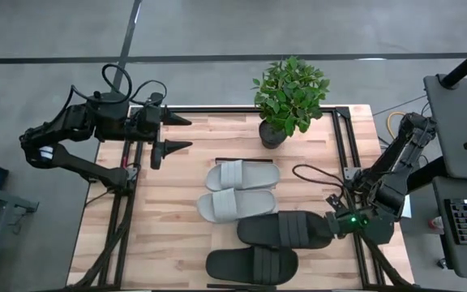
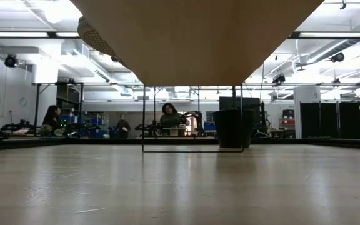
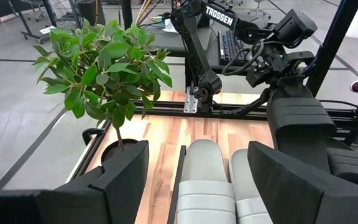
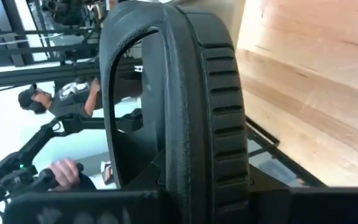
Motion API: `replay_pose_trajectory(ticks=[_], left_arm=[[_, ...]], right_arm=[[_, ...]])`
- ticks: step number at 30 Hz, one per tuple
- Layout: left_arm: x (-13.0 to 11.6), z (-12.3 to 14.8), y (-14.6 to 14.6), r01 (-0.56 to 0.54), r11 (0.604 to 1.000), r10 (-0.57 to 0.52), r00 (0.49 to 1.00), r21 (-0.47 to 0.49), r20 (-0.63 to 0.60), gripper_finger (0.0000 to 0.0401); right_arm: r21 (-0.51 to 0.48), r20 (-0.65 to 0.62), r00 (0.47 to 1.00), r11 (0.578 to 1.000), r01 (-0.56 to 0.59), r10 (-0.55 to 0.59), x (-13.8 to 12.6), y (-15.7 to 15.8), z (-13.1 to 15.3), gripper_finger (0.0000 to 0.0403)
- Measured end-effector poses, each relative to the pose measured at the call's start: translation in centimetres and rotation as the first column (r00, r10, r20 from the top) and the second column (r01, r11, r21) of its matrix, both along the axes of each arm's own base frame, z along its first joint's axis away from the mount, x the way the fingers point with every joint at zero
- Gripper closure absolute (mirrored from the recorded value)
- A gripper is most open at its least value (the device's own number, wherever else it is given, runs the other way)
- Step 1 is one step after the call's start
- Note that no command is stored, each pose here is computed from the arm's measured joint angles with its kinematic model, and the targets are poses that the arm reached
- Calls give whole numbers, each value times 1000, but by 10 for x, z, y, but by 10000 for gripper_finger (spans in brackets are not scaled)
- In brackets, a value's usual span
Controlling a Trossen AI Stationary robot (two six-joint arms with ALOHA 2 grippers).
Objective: Pick and place slides into the shelf
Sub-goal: Put the black slipper on the shelf
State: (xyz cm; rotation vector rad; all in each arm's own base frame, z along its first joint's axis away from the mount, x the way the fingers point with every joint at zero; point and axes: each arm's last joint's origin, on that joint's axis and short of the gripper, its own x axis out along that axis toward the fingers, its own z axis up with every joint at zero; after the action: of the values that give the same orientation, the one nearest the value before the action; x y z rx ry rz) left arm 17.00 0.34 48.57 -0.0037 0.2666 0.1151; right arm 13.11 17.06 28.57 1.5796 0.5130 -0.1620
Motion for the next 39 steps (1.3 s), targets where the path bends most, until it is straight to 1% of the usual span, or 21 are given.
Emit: replay_pose_trajectory(ticks=[7,14,24,28,39], left_arm=[[0,0,0,0,1000,0,1000,-1,0,143],[0,0,0,0,1000,0,1000,-3,1,143],[6,2,0,1,1000,-1,1000,-2,28,143],[12,-1,0,2,1000,-2,1000,-2,11,143],[18,-4,0,7,1000,-7,1000,-3,-8,143]], right_arm=[[22,-32,999,1000,13,-12,-4,1,-5,360],[19,-41,999,1000,25,-25,-4,0,-10,360],[-16,-74,996,998,57,-58,6,1,-19,360],[-27,-82,994,997,66,-68,9,2,-22,360],[-20,-84,996,1000,23,-25,10,5,-22,360]])
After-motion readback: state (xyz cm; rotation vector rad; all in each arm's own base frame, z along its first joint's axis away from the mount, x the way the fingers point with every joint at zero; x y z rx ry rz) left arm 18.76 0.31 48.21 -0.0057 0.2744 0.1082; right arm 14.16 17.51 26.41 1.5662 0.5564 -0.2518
